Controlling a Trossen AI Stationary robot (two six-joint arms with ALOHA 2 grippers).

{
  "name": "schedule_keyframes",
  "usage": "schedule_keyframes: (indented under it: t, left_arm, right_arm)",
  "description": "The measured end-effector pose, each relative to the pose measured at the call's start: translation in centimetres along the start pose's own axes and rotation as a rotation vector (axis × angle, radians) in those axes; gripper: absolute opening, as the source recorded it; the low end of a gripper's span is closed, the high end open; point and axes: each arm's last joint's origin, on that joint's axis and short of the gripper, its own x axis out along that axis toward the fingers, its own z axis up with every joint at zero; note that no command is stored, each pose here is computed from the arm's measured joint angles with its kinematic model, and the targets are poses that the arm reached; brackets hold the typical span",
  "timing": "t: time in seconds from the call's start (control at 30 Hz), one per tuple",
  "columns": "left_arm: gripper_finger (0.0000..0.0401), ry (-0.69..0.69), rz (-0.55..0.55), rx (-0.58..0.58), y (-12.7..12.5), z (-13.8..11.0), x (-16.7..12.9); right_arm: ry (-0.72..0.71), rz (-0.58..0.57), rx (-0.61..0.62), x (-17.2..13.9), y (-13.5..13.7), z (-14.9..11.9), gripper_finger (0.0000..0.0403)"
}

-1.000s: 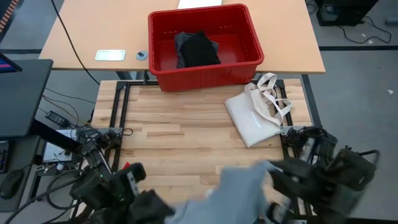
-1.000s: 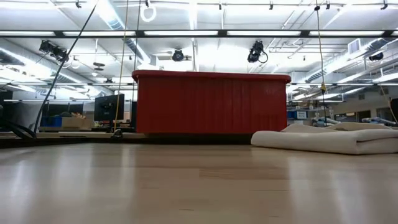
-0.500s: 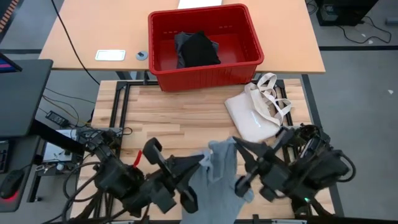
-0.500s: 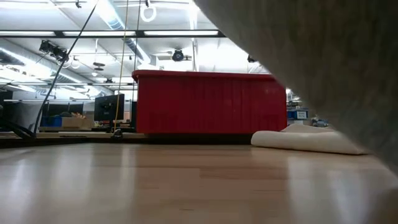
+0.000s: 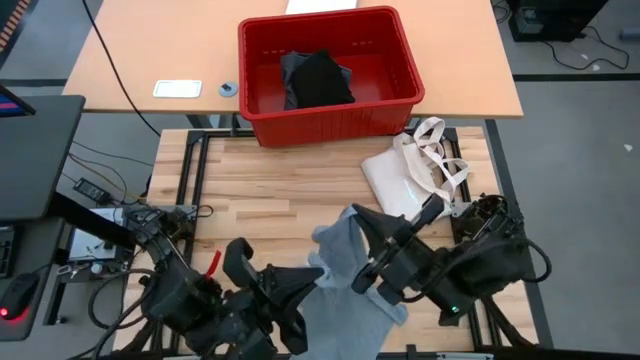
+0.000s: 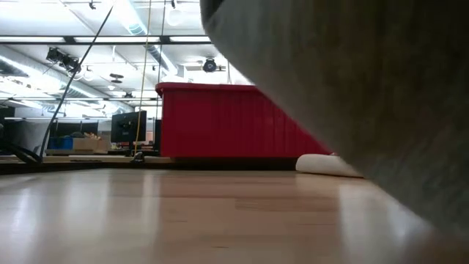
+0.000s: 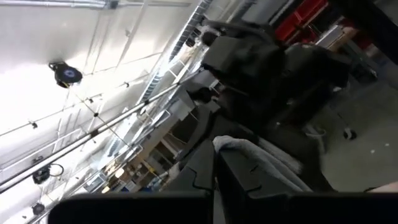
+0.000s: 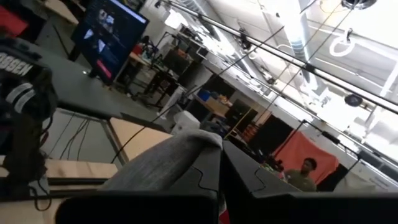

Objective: Fold Laundry from Bin
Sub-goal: Fold the gray shirt

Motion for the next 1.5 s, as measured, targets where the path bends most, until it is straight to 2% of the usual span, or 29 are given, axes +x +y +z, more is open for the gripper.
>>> schedule_keyframes:
  t: [0.17, 0.33, 0.43, 0.57, 0.63, 0.7, 0.87, 0.97, 1.17, 1.3, 1.43, 1.5]
  left_arm:
    - [0.0013, 0.023, -0.006, -0.054, 1.5, -0.5, 0.7]
    - [0.0004, 0.098, -0.082, -0.067, 2.1, -2.5, 2.3]
    - [0.0004, 0.076, -0.208, -0.117, 3.0, -3.6, 2.2]
    - [0.0003, -0.038, -0.508, -0.237, 3.9, -4.4, 1.7]
    - [0.0003, -0.057, -0.591, -0.254, 4.1, -4.7, 1.5]
    - [0.0003, -0.054, -0.613, -0.241, 4.2, -4.9, 1.4]
    - [0.0003, -0.028, -0.677, -0.154, 3.7, -5.1, 0.3]
    - [0.0005, 0.096, -0.722, -0.11, 2.9, -6.1, -0.7]
    - [0.0005, 0.458, -0.722, -0.124, 0.8, -10.3, -0.5]
    - [0.0005, 0.583, -0.712, -0.059, -2.0, -13.1, 0.2]
    - [0.0006, 0.675, -0.706, 0.034, -4.7, -16.2, 1.0]
    - [0.0006, 0.725, -0.699, 0.063, -5.3, -17.7, 1.0]
  right_arm:
    - [-0.005, 0.025, -0.048, 0.0, 0.8, -0.2, 0.0013]
    - [0.009, 0.029, -0.084, 0.0, 1.1, -0.4, 0.0007]
    - [0.032, 0.032, -0.116, 0.0, 1.5, -0.6, 0.0007]
    - [0.013, 0.071, -0.143, -0.1, 2.4, -1.0, 0.0006]
    - [-0.01, 0.117, -0.144, 0.1, 3.2, -1.5, 0.0006]
    - [-0.044, 0.199, -0.126, 0.2, 4.1, -2.1, 0.0006]
    - [-0.073, 0.484, -0.045, 0.2, 6.0, -3.8, 0.001]
    - [0.013, 0.584, -0.039, 0.2, 6.6, -5.2, 0.0019]
    - [0.219, 0.615, -0.045, 1.8, 6.7, -8.1, 0.0021]
    - [0.397, 0.654, -0.001, 3.7, 7.2, -10.7, 0.0012]
    - [0.497, 0.599, -0.108, 4.8, 9.2, -13.8, 0.0012]
    - [0.519, 0.553, -0.146, 4.7, 9.8, -14.8, 0.0015]
